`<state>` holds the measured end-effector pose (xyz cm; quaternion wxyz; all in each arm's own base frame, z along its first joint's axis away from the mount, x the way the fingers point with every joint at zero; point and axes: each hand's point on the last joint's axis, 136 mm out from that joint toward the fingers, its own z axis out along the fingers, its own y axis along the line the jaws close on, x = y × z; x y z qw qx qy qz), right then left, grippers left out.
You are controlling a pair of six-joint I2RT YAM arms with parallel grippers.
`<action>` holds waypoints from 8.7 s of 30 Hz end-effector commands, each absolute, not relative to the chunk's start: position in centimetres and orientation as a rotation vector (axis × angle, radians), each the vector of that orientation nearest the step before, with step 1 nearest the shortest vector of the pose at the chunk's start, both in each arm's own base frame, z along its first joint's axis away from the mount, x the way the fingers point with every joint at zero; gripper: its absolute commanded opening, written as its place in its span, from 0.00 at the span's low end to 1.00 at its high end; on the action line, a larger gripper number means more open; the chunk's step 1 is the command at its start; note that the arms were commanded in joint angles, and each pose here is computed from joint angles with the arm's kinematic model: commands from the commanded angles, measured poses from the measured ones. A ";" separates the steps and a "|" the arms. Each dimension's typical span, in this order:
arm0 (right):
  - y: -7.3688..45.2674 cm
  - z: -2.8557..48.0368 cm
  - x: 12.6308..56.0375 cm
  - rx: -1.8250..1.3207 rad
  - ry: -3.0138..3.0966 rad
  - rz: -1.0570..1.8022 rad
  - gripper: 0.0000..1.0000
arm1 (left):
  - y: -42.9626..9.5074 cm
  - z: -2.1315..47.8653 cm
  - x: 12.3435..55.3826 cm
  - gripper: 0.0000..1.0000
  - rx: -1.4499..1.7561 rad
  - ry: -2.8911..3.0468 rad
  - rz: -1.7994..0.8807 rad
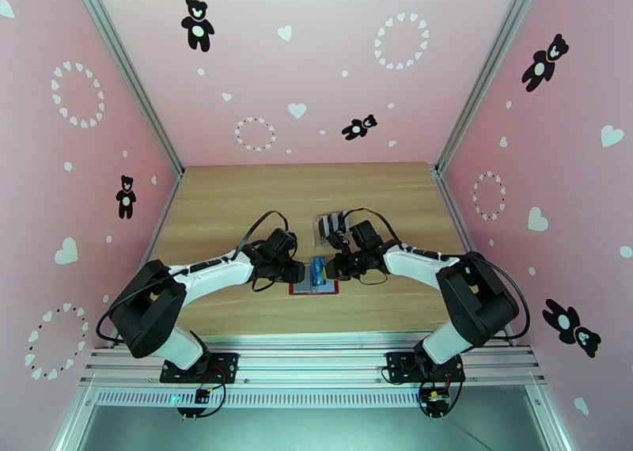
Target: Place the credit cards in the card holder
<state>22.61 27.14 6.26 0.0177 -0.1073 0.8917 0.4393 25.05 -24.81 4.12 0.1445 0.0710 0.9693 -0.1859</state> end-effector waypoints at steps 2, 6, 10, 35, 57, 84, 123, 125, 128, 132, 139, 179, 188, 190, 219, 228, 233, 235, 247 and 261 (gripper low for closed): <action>27.4 5.7 22.5 -0.318 2.761 1.426 0.00 | -24.0 4.0 24.7 0.52 0.188 2.798 -0.488; 27.4 5.5 22.5 -0.315 2.763 1.427 0.00 | -24.2 3.6 24.7 0.52 0.188 2.807 -0.491; 27.3 5.2 22.2 -0.314 2.773 1.425 0.00 | -24.4 3.3 24.6 0.52 0.185 2.811 -0.514; 26.9 5.1 22.5 -0.290 2.769 1.437 0.00 | -25.3 1.9 24.0 0.52 0.164 2.853 -0.547; 27.1 4.1 22.8 -0.237 2.785 1.495 0.00 | -25.1 1.3 23.9 0.43 0.171 2.869 -0.529; 26.9 3.1 22.3 -0.158 2.803 1.516 0.00 | -24.7 0.8 22.6 0.43 0.155 2.881 -0.517; 27.8 3.0 21.8 -0.182 2.815 1.542 0.00 | -25.2 0.0 21.8 0.42 0.151 2.889 -0.512; 27.9 3.0 21.9 -0.183 2.814 1.543 0.00 | -25.1 -0.1 21.8 0.42 0.147 2.891 -0.509; 27.9 3.0 22.0 -0.179 2.814 1.538 0.00 | -25.1 -0.1 21.8 0.42 0.146 2.890 -0.514; 27.9 3.0 22.3 -0.162 2.813 1.520 0.00 | -25.1 0.0 21.8 0.42 0.147 2.890 -0.514; 27.8 3.2 23.1 -0.126 2.806 1.472 0.00 | -25.1 0.0 21.5 0.42 0.136 2.890 -0.529; 27.2 4.0 21.4 -0.255 2.987 1.272 0.31 | -25.5 0.1 21.4 0.43 0.135 2.887 -0.534; 26.0 4.5 21.5 -0.295 3.052 1.074 0.39 | -25.5 0.1 21.4 0.43 0.133 2.887 -0.535; 25.4 4.4 21.7 -0.291 3.067 0.995 0.39 | -25.5 0.2 21.4 0.43 0.131 2.890 -0.541; 25.0 5.2 22.8 -0.386 2.996 0.435 0.41 | -26.4 1.4 20.1 0.41 0.126 2.868 -0.532; 25.5 3.9 23.1 -0.404 3.013 0.405 0.39 | -26.5 1.5 20.1 0.36 0.129 2.868 -0.533; 25.8 3.7 23.2 -0.404 3.015 0.410 0.39 | -26.5 1.6 20.2 0.35 0.125 2.867 -0.542; 25.9 3.5 23.2 -0.408 3.017 0.408 0.39 | -26.6 1.6 20.2 0.35 0.125 2.865 -0.545; 26.8 3.0 23.2 -0.424 3.028 0.422 0.38 | -26.7 1.7 20.0 0.34 0.115 2.863 -0.568; 27.0 3.5 23.1 -0.441 3.014 0.416 0.37 | -26.6 1.7 20.0 0.32 0.107 2.863 -0.574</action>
